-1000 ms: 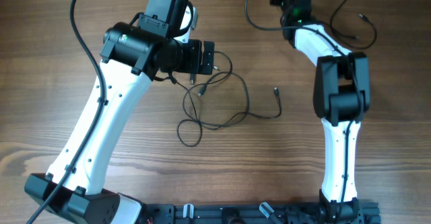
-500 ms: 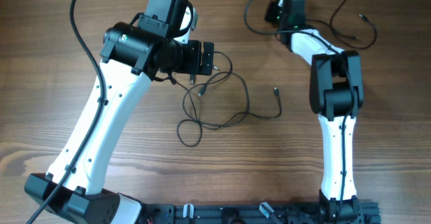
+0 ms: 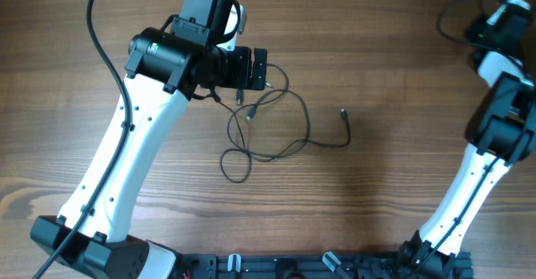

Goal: Untangle cables

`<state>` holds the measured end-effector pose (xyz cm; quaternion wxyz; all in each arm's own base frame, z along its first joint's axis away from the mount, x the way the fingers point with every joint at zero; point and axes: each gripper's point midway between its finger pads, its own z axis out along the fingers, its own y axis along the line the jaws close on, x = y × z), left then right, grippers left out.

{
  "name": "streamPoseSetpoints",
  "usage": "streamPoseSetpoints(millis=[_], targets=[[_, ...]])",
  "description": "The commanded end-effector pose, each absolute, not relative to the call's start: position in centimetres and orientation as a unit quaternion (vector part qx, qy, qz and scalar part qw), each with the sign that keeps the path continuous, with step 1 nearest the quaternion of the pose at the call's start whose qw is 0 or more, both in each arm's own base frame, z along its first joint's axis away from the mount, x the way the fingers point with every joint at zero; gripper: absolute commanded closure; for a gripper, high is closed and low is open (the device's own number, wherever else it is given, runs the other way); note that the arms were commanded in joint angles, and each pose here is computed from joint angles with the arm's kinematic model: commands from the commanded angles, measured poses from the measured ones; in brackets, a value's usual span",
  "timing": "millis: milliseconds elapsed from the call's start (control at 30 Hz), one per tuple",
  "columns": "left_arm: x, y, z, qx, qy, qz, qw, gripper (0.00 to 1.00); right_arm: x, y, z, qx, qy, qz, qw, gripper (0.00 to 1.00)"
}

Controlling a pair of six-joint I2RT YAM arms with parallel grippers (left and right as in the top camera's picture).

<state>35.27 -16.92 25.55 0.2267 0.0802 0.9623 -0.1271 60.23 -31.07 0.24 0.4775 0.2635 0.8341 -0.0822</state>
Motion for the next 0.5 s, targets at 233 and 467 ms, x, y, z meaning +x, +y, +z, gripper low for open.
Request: streamPoseSetpoints(millis=[233, 467], targets=[[35.5, -18.0, 25.6, 0.085, 0.958, -0.152, 0.227, 0.00, 59.6, -28.6, 8.7, 0.255, 0.835, -0.042, 0.485, 0.95], [38.0, -15.7, 26.2, 0.019, 0.956, -0.105, 0.275, 0.00, 57.1, -6.4, 25.7, 0.067, 0.859, 0.170, 0.479, 0.16]])
